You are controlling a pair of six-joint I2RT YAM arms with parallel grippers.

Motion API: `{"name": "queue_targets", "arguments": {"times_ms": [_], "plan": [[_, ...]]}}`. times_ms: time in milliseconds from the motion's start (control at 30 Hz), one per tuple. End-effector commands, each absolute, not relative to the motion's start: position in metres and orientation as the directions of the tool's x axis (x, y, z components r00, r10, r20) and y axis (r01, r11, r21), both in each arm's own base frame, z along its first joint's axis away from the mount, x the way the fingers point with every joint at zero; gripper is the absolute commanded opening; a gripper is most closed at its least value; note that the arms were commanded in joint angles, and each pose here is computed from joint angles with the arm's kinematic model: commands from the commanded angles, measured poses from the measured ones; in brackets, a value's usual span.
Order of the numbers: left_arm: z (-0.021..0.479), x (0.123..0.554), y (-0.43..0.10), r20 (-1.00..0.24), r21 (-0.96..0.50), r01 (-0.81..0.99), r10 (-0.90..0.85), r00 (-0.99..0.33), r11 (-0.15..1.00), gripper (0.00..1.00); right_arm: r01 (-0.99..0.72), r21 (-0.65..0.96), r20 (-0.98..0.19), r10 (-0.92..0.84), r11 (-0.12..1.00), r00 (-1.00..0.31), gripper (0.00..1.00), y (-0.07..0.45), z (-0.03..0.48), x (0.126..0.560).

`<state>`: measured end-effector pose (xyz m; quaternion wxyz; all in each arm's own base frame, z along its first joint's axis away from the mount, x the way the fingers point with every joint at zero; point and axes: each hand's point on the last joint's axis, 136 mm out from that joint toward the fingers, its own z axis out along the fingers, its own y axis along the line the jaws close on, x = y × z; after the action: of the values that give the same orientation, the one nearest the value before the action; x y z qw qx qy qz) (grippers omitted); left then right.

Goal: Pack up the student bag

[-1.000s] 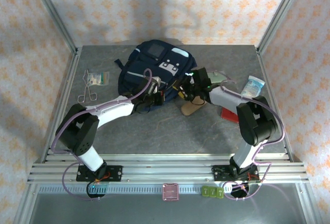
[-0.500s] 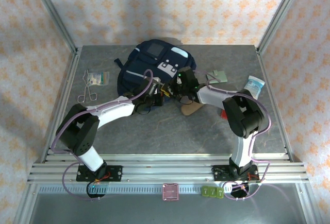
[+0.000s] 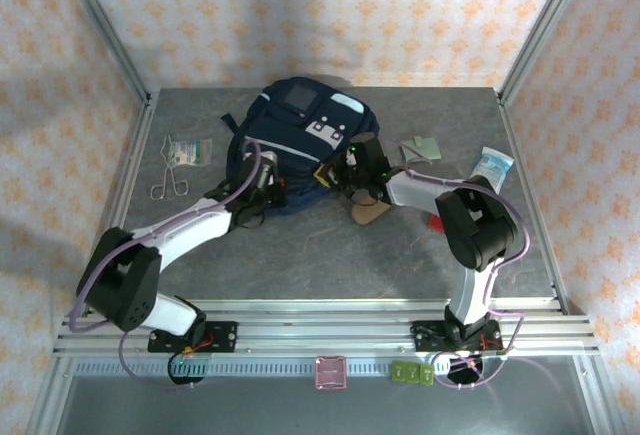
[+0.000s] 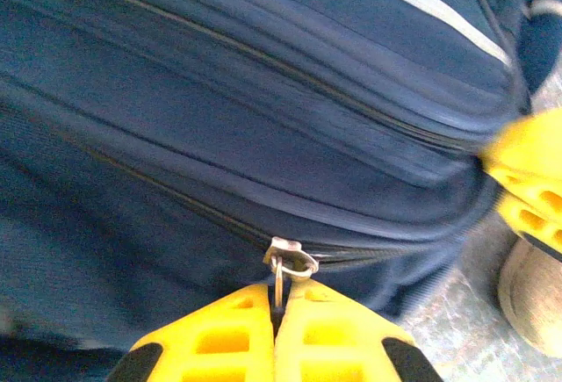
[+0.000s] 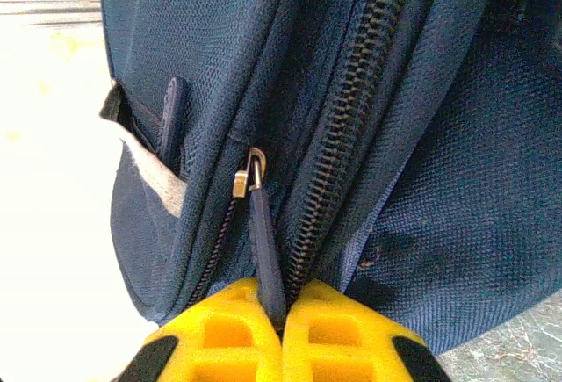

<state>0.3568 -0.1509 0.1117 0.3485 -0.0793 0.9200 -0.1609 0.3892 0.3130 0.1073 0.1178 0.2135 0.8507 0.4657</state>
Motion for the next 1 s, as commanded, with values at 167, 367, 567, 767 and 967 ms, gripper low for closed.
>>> {"name": "queue_targets", "arguments": {"times_ms": [167,367,567,767,967], "plan": [[0.091,0.334,-0.094,-0.568,-0.257,-0.178,-0.298,-0.768,0.95,0.0,0.241,0.834,-0.134,0.605,0.496,-0.785,0.0,0.268,0.121,0.435],[0.102,0.328,-0.158,-0.583,-0.312,-0.003,-0.194,-0.789,0.95,0.0,0.215,0.817,-0.213,0.626,0.536,-0.75,0.0,0.255,0.141,0.472],[0.128,0.352,-0.212,-0.634,-0.407,0.09,-0.21,-0.744,0.909,0.0,0.223,0.79,-0.255,0.636,0.572,-0.728,0.13,0.242,0.153,0.509],[0.142,0.372,-0.237,-0.639,-0.445,0.125,-0.217,-0.738,0.887,0.0,0.227,0.785,-0.205,0.587,0.577,-0.784,0.42,0.251,0.156,0.474],[0.147,0.373,-0.24,-0.641,-0.444,0.14,-0.205,-0.74,0.885,0.0,0.232,0.823,-0.115,0.551,0.519,-0.827,0.48,0.265,0.155,0.418]]}}
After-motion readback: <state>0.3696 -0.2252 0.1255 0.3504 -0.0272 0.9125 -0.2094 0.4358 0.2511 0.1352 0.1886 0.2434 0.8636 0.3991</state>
